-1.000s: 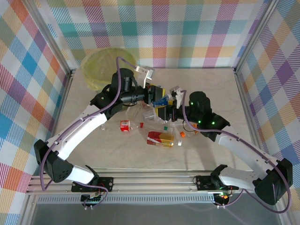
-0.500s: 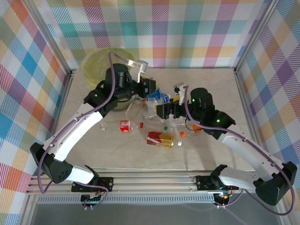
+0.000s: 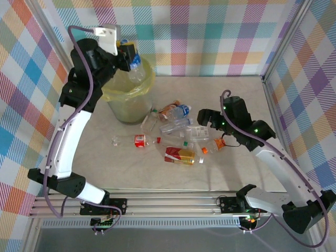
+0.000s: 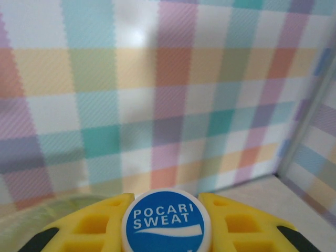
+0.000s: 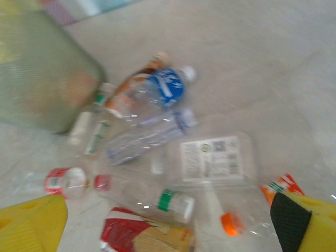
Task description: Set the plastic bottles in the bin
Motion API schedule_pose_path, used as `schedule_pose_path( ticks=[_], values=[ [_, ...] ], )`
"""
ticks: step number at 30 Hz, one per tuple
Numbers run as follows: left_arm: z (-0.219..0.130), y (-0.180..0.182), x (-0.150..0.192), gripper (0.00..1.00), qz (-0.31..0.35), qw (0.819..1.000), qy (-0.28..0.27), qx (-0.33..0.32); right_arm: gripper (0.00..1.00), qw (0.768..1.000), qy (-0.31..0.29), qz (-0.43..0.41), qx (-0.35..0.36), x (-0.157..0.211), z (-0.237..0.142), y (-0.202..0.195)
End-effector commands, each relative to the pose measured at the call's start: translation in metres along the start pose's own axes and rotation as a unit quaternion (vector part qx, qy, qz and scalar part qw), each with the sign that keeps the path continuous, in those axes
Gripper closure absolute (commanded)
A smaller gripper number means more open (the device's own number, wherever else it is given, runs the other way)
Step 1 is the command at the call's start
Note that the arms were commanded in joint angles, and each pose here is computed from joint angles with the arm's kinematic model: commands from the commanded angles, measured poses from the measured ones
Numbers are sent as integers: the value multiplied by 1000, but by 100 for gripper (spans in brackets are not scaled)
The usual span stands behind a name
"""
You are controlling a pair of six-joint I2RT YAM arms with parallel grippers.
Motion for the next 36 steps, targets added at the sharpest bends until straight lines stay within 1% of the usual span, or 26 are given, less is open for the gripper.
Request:
schedule_pose_path(
  ticks=[1, 4, 6, 10, 13, 18, 22, 29, 32, 36],
  values=[
    [29, 32, 8, 99, 42, 998, 16, -53, 0, 997, 56, 45, 41, 22, 15, -21],
    [51, 51, 15, 99, 72, 995, 33, -63, 0, 993, 80, 59, 63, 30, 25, -32],
    [67, 62, 26, 98, 105, 991, 57, -68, 0, 991, 93, 66, 75, 36, 31, -39],
    [96, 86, 50, 97, 158, 975, 113, -111, 0, 985, 110, 87, 98, 47, 38, -52],
    [111, 101, 69, 97, 179, 964, 147, -132, 0, 982, 115, 104, 108, 54, 39, -59],
    [127, 120, 103, 91, 191, 950, 200, -144, 0, 976, 123, 133, 121, 65, 44, -68],
    [137, 132, 129, 89, 203, 936, 241, -155, 0, 970, 137, 157, 128, 73, 49, -74],
    [149, 147, 162, 85, 215, 919, 286, -165, 0, 963, 154, 185, 121, 83, 62, -80],
    [152, 150, 173, 77, 213, 916, 300, -162, 0, 959, 164, 198, 116, 89, 70, -84],
    [153, 151, 182, 68, 209, 913, 312, -159, 0, 951, 180, 214, 130, 99, 79, -94]
  ],
)
Point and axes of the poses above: each hand's point on the last joint's axis, 136 mm out from that joint toward the fingers, its own z axis out along the fingers, its own y axis along the line the jaws close on, x = y × z, the point moved 5 cm from there along -z, back along the fingers, and after that the axes turned 13 degrees about -z, right-handed, at the moved point
